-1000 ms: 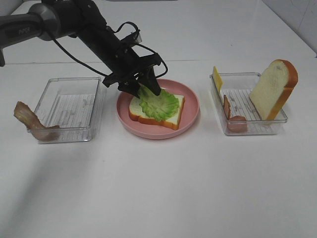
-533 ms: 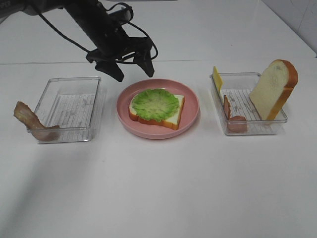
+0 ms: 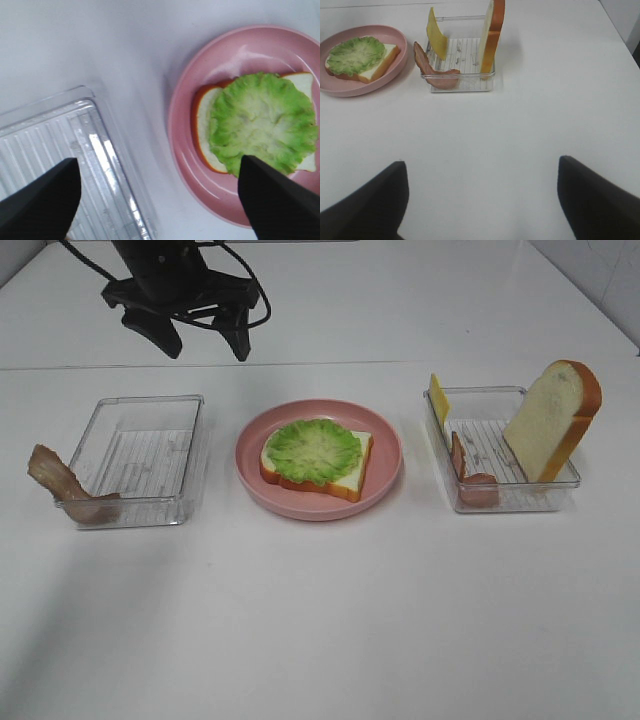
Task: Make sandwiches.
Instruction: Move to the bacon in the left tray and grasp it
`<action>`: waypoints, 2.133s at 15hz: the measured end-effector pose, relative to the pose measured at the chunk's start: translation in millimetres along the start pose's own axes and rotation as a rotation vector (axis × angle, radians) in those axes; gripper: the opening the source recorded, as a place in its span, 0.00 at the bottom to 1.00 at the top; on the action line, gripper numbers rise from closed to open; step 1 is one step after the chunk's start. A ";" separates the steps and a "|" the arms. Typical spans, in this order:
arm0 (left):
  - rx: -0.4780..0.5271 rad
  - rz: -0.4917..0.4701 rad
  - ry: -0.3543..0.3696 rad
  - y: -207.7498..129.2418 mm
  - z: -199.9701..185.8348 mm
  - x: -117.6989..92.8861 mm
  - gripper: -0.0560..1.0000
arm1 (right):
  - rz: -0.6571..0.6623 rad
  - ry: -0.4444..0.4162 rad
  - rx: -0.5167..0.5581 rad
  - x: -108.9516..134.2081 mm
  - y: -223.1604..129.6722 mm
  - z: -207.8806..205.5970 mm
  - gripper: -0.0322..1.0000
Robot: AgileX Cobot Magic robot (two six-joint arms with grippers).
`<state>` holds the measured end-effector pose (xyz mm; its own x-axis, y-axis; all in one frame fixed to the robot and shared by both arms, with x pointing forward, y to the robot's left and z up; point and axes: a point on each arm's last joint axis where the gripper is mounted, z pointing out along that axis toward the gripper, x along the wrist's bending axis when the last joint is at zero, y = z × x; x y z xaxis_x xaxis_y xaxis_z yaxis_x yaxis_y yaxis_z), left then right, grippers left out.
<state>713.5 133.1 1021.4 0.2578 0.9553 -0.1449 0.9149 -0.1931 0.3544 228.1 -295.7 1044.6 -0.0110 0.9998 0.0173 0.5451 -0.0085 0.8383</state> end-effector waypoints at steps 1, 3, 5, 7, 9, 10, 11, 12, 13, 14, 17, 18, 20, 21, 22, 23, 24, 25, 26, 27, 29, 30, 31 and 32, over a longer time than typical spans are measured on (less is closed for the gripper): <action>-0.020 0.010 0.034 1.3 -9.3 2.0 0.81 | 0.000 0.000 0.000 0.0 0.0 0.0 0.79; -0.053 0.030 0.084 3.2 -25.1 5.8 0.78 | 0.000 0.000 0.000 0.0 0.0 0.0 0.79; -0.067 0.012 0.095 2.1 -37.7 12.5 0.76 | 0.000 0.000 0.000 0.0 0.0 0.0 0.79; -0.061 -0.013 0.107 -2.5 -46.3 22.4 0.75 | 0.000 0.000 0.000 0.0 0.0 0.0 0.79; -0.038 -0.050 0.126 -12.9 -56.4 39.3 0.75 | 0.000 0.000 0.000 0.0 0.0 0.0 0.79; -0.021 -0.069 0.137 -19.4 -59.6 46.9 0.75 | 0.000 0.000 0.000 0.0 0.0 0.0 0.79; 0.008 -0.086 0.145 -27.7 -58.8 53.3 0.75 | 0.000 0.000 0.000 0.0 0.0 0.0 0.79; 0.046 -0.107 0.153 -41.1 -60.9 61.2 0.75 | 0.000 0.000 0.000 0.0 0.0 0.0 0.79; 0.076 -0.118 0.159 -50.5 -60.5 65.7 0.75 | 0.000 0.000 0.000 0.0 0.0 0.0 0.79; 0.111 -0.127 0.169 -60.8 -58.5 70.3 0.75 | 0.000 0.000 0.000 0.0 0.0 0.0 0.79; 0.193 -0.155 0.210 -88.3 -56.2 82.4 0.75 | 0.000 0.000 0.000 0.0 0.0 0.0 0.79; 0.206 -0.157 0.218 -92.5 -55.5 83.4 0.75 | 0.000 0.000 0.000 0.0 0.0 0.0 0.79; 0.259 -0.174 0.239 -107.0 -49.7 91.1 0.75 | 0.000 0.000 0.000 0.0 0.0 0.0 0.79; 0.289 -0.192 0.247 -114.7 -44.8 95.5 0.75 | 0.000 0.000 0.000 0.0 0.0 0.0 0.79; 0.323 -0.211 0.254 -123.2 -38.6 98.7 0.75 | 0.000 0.000 0.000 0.0 0.0 0.0 0.79; 0.326 -0.231 0.259 -134.2 -25.0 101.6 0.75 | 0.000 0.000 0.000 0.0 0.0 0.0 0.79; 0.326 -0.231 0.259 -134.2 -25.0 101.6 0.75 | 0.000 0.000 0.000 0.0 0.0 0.0 0.79; 0.278 -0.252 0.258 -138.8 -13.9 103.4 0.75 | 0.000 0.000 0.000 0.0 0.0 0.0 0.79; 0.247 -0.257 0.254 -138.9 -10.1 103.7 0.75 | 0.000 0.000 0.000 0.0 0.0 0.0 0.79; 0.225 -0.259 0.249 -137.8 -8.6 103.7 0.75 | 0.000 0.000 0.000 0.0 0.0 0.0 0.79; 0.184 -0.272 0.231 -134.7 -6.9 102.6 0.74 | 0.000 0.000 0.000 0.0 0.0 0.0 0.79; 0.158 -0.285 0.212 -132.5 -5.9 101.2 0.71 | 0.000 0.000 0.000 0.0 0.0 0.0 0.79; 0.138 -0.298 0.195 -130.7 -5.3 99.8 0.68 | 0.000 0.000 0.000 0.0 0.0 0.0 0.79; 0.134 -0.308 0.184 -130.1 -3.1 99.2 0.65 | 0.000 0.000 0.000 0.0 0.0 0.0 0.79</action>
<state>619.0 253.7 963.8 -0.0848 0.9949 -0.0538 0.9764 0.0938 0.1947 228.1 -295.7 1044.6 -0.0110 0.9998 0.0173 0.5451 -0.0085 0.8383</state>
